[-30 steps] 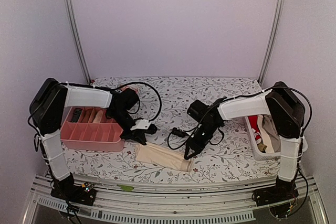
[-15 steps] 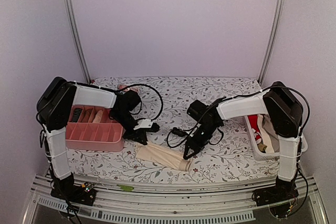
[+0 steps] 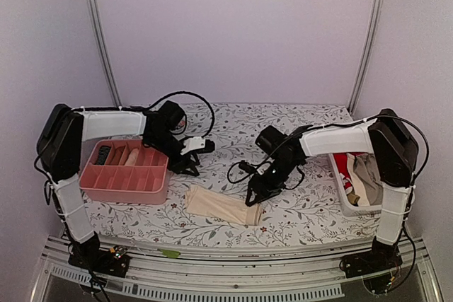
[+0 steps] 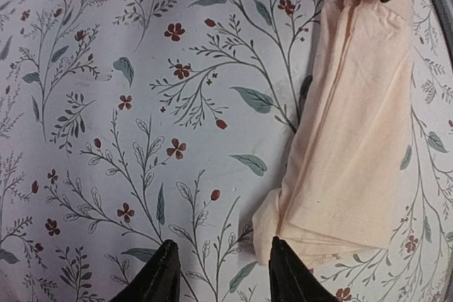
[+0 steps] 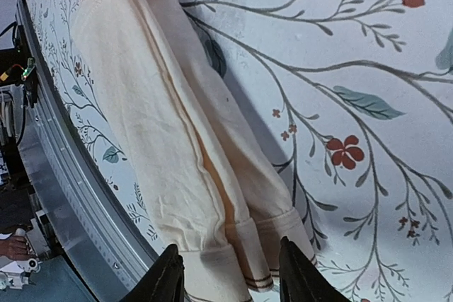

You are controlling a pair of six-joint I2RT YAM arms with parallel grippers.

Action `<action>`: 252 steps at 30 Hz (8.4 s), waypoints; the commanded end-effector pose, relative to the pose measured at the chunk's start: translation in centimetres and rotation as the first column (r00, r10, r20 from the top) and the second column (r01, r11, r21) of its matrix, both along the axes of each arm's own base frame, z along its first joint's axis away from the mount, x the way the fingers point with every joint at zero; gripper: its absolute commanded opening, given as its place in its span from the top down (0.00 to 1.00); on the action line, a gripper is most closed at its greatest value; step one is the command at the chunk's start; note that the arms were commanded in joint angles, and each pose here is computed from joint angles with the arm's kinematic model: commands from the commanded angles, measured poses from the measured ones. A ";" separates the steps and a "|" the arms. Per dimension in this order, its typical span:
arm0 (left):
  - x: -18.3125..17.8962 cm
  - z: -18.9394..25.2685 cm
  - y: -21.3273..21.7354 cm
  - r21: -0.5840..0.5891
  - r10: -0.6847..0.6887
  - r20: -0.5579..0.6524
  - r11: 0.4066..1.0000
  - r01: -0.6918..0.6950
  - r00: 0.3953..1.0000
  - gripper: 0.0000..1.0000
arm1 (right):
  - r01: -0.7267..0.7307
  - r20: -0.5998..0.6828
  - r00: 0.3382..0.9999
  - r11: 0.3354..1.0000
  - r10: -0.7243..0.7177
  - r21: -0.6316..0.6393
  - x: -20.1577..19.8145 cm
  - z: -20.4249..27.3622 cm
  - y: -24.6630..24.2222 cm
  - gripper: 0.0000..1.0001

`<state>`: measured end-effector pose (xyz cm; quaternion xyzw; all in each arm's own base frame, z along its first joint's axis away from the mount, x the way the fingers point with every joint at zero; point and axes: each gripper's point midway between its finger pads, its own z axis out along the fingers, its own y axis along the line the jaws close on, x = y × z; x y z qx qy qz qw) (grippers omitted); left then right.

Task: Roll the underwear
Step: Rotate the underwear at the center of the board, then smooth out the underwear at the center of the board, then roll the underwear at the center of the board.

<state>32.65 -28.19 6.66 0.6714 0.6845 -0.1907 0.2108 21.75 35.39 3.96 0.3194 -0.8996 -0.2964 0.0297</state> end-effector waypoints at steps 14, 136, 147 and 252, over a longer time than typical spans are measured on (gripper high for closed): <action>-15.3 -3.2 2.5 0.168 -0.150 -0.129 0.971 0.171 0.980 0.66 | 0.280 0.159 0.950 0.959 -0.271 -0.038 5.4 3.7 -5.0 0.57; -3.7 15.3 2.0 -0.530 0.360 -0.033 0.785 -0.322 0.932 0.04 | 0.175 -0.349 0.937 0.873 -0.006 0.454 0.5 4.4 9.5 0.34; -4.1 12.6 1.3 -0.507 0.302 -0.033 0.817 -0.276 0.953 0.04 | 0.283 -0.347 0.929 0.845 -0.125 0.453 8.4 1.9 9.7 0.35; -17.2 -6.5 -4.6 -0.092 -0.206 -0.734 0.974 0.206 0.647 1.00 | -0.498 0.761 0.567 0.867 0.314 0.014 -7.9 -0.4 9.7 0.30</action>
